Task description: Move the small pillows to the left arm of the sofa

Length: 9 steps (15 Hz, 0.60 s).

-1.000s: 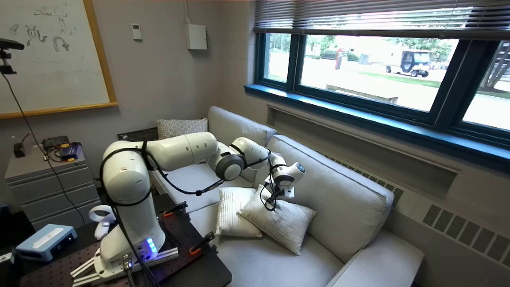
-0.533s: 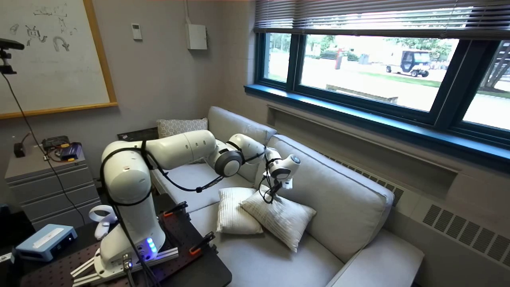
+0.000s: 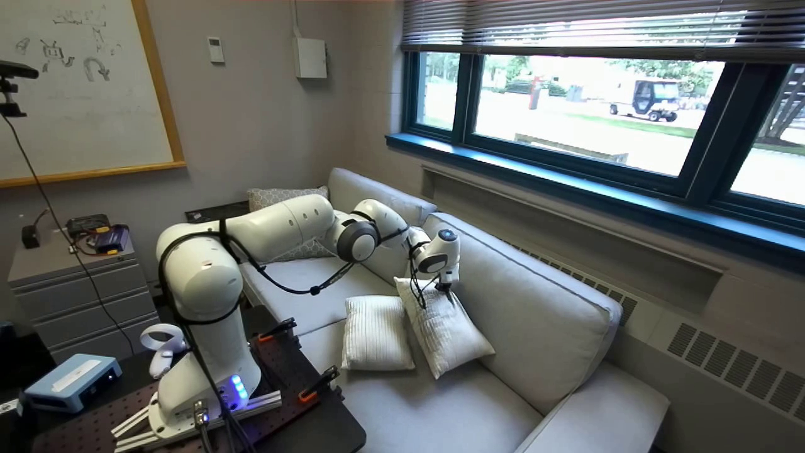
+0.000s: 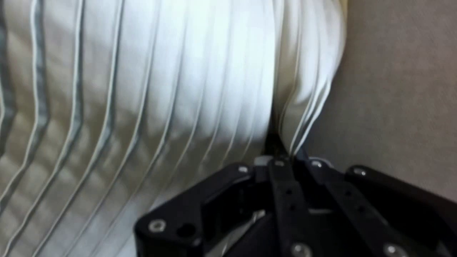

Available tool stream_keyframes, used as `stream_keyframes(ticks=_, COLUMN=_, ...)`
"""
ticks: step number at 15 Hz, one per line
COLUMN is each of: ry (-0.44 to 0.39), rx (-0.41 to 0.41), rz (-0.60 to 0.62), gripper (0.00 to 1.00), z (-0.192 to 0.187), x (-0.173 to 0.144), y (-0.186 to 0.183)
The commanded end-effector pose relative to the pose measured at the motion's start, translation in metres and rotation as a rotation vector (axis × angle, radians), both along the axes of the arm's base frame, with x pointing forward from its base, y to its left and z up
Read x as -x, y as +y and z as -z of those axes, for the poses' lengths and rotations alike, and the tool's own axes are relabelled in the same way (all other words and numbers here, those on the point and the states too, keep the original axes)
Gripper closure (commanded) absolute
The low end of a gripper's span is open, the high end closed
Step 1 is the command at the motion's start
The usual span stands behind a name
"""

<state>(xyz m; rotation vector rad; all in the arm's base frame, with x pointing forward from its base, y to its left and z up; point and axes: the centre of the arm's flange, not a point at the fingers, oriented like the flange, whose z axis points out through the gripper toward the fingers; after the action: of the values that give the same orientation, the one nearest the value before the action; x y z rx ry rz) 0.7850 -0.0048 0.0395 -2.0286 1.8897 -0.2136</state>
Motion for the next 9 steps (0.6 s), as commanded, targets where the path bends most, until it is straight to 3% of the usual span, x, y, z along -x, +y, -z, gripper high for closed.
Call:
stream_keyframes(ticks=1, ry=-0.111, rx=0.064, rz=0.159, gripper=0.99, z=-0.05, x=0.06, y=-0.011)
stream_keyframes(ticks=5, ry=-0.222, rx=0.117, rz=0.313, gripper=0.99, z=-0.057, x=0.081, y=-0.023)
stream_keyframes(ticks=7, ry=-0.222, rx=0.123, rz=0.305, gripper=0.99, z=-0.053, x=0.1, y=-0.02)
stream_keyframes(ticks=9, ry=-0.179, rx=0.08, rz=0.213, gripper=0.99, z=-0.042, x=0.118, y=0.001)
